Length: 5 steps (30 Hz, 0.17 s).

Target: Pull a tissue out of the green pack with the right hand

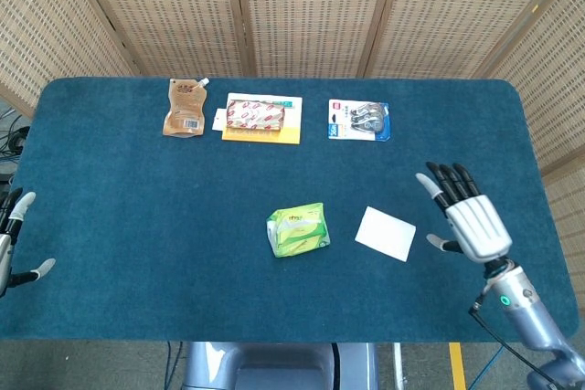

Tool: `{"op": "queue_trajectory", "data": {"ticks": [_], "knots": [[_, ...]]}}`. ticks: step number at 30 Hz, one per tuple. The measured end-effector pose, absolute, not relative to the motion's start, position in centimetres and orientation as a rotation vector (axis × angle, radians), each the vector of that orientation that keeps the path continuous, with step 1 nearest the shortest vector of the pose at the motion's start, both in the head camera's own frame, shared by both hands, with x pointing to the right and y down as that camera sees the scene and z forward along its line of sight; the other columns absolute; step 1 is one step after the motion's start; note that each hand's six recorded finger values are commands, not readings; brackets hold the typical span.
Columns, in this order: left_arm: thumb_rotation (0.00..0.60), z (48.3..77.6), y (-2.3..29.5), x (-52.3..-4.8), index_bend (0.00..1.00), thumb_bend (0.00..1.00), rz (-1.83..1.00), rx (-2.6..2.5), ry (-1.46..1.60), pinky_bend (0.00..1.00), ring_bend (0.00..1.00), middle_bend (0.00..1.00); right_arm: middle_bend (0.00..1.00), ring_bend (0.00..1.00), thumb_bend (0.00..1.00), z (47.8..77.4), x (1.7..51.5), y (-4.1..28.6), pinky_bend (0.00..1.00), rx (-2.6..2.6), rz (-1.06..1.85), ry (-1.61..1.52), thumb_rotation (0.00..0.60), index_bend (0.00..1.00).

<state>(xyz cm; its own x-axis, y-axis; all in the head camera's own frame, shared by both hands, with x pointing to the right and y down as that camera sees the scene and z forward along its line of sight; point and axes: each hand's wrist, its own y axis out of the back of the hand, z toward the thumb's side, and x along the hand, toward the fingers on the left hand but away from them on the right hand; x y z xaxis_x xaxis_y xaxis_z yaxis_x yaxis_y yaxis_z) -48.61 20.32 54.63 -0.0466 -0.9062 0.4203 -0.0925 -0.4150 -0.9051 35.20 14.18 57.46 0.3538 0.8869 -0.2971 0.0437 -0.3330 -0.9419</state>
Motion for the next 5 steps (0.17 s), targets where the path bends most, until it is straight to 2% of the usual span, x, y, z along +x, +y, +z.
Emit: {"op": "queue_trajectory", "data": {"ticks": [5], "knots": [[0.6,54.6,20.3,-48.5,0.0,0.0,-1.509,-1.552,1.08,0.0,0.0,0.0,0.0,0.0,0.0,57.0,39.0,17.1,0.0,-1.642,1.218,-0.923,0.6,0.0]]}}
